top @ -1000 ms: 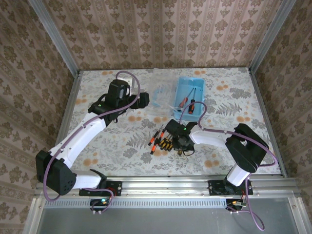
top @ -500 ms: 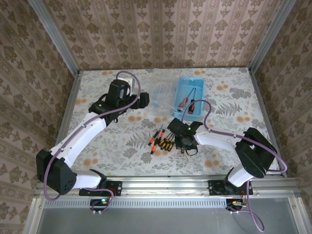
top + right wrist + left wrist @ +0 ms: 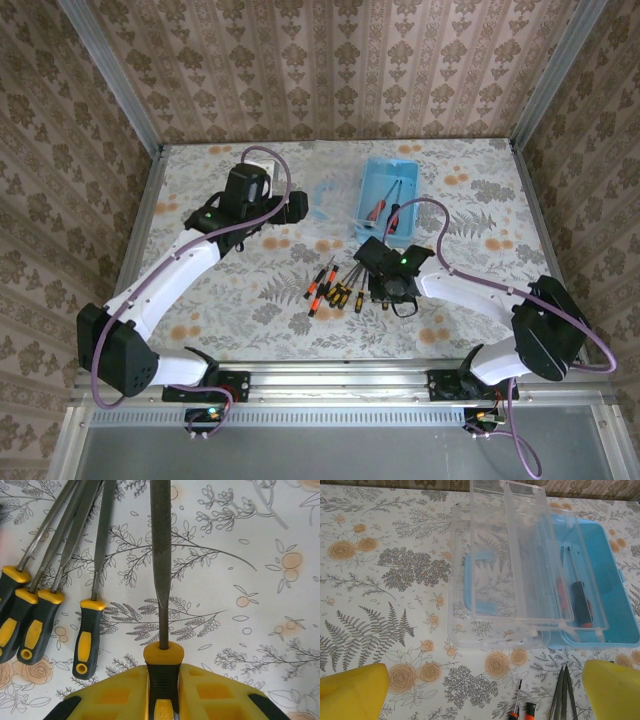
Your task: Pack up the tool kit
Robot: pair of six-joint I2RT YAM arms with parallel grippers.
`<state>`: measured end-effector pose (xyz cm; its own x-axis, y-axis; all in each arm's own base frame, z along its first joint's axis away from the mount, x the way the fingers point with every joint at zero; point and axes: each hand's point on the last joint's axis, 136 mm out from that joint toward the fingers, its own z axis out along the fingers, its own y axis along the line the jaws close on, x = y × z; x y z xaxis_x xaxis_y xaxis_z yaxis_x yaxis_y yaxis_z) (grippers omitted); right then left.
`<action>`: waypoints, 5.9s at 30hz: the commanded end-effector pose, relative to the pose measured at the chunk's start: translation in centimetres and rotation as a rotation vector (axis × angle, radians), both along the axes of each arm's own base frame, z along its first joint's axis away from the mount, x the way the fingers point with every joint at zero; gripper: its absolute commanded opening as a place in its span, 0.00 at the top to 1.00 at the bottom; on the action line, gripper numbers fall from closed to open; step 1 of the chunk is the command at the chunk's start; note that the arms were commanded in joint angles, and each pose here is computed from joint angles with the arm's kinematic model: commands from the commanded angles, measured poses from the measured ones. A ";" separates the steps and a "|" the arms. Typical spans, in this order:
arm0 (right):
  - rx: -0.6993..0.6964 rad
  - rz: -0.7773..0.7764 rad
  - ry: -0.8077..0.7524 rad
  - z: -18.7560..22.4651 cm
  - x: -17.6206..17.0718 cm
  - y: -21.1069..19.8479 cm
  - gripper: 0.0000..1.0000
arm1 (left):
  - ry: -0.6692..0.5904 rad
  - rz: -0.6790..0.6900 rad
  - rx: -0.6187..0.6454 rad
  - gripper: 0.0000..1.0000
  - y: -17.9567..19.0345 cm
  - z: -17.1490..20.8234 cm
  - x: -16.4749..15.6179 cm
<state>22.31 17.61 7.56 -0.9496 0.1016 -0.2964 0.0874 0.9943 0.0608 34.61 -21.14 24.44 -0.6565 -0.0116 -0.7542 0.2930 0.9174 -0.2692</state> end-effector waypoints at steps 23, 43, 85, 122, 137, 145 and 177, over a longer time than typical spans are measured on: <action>0.228 0.010 -0.189 9.3 19.8 1.7 0.77 | -0.030 0.180 -0.086 0.00 6.3 1.8 2.7; 0.433 -0.013 -0.114 5.3 27.1 5.5 0.72 | 0.012 0.164 -0.151 0.00 6.0 1.4 3.1; 0.069 0.088 0.058 -3.0 0.8 4.3 0.51 | 0.066 -0.013 -0.068 0.00 -0.4 -1.3 0.6; -0.045 0.128 0.138 -6.0 1.0 2.4 0.73 | 0.088 -0.102 -0.126 0.00 -2.8 -1.4 -0.2; -0.062 0.114 0.075 -4.1 1.3 1.3 0.79 | 0.085 -0.186 -0.129 0.00 -4.9 -1.2 -1.5; -0.023 0.122 0.008 -0.5 1.3 1.1 0.80 | 0.055 -0.160 -0.099 0.00 -4.1 -0.7 -1.3; 0.067 0.064 -0.164 6.1 26.6 2.1 0.80 | -0.003 0.139 -0.164 0.00 5.6 1.6 2.9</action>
